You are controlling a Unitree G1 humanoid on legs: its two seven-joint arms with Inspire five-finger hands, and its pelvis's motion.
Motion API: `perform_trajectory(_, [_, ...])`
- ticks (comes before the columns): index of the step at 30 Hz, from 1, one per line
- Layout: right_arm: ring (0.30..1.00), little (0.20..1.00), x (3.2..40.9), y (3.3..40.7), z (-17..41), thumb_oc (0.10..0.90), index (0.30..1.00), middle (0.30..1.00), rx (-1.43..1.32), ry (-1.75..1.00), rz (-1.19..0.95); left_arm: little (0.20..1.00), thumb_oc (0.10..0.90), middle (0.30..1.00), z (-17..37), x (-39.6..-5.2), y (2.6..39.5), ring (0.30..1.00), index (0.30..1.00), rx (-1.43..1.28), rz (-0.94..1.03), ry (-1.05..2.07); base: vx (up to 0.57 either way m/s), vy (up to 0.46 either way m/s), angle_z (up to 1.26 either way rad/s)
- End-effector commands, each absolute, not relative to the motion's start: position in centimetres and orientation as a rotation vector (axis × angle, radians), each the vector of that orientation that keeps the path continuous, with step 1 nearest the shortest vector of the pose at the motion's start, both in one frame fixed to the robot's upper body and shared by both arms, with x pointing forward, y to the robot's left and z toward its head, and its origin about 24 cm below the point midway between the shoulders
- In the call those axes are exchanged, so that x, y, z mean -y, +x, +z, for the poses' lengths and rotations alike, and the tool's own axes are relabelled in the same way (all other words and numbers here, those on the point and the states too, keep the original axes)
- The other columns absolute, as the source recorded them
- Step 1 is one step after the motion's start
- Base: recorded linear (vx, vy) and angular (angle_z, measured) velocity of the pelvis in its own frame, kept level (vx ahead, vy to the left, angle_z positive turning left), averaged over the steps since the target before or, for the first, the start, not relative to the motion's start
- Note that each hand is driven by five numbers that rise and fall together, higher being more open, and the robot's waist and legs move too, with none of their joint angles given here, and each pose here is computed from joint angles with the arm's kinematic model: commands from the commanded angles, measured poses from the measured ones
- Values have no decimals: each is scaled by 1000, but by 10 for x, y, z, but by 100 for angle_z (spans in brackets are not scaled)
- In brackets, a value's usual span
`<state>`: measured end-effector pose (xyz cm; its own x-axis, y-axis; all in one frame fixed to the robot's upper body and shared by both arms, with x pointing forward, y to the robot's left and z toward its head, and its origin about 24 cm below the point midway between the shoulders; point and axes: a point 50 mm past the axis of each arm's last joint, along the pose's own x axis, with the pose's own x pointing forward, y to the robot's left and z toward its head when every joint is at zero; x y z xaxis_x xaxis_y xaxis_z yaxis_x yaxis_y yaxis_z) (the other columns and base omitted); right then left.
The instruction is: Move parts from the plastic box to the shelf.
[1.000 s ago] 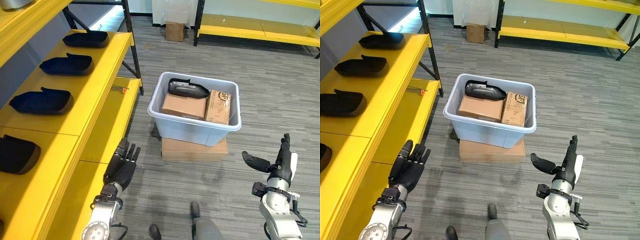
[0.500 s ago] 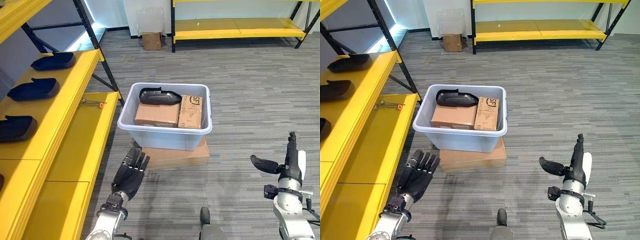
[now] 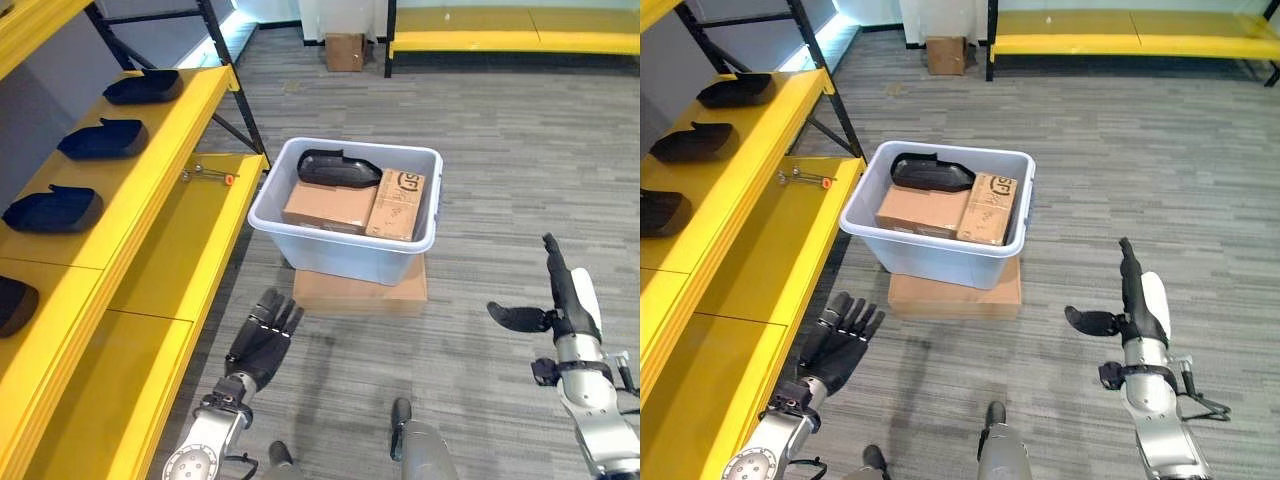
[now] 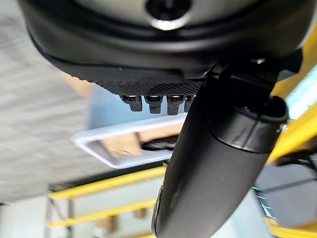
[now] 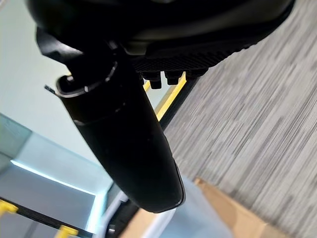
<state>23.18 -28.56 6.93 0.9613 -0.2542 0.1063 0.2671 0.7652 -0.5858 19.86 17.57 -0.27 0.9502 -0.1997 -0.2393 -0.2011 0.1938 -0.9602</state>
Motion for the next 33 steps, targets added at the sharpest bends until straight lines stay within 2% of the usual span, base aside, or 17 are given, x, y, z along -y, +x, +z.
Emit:
perform_trajectory(1, [1000,1000,264,234,95,900,1000,1000,214,-585,-179,1000,900,1000,50,-193,215,1000,1000,-55,-121,-1324,216,26,-49])
perform_trajectory(8, [1000,1000,242,227,78,900,1000,1000,167,-562,-22,1000,900,1000,48,-197,216,1000,1000,-23,-96,-1340,172,84,-50])
perform_trajectory(22, [1000,1000,210,230,69,900,1000,1000,187,-566,127,1000,900,1000,54,-192,221,1000,1000,-29,-176,-1268,168,102,-8])
perform_trajectory(26, [1000,1000,215,232,79,900,1000,1000,220,-587,97,1000,900,1000,57,-187,227,1000,1000,-91,-257,-1204,112,255,8])
perform_trajectory(29, [1000,1000,212,231,85,900,1000,1000,258,-563,145,1000,900,1000,55,-191,219,1000,1000,-92,-263,-1202,226,-400,-5])
perform_trajectory(33, [1000,1000,217,232,87,900,1000,1000,245,-596,203,1000,900,1000,42,-190,201,1000,1000,-141,-289,-1211,263,-1023,58])
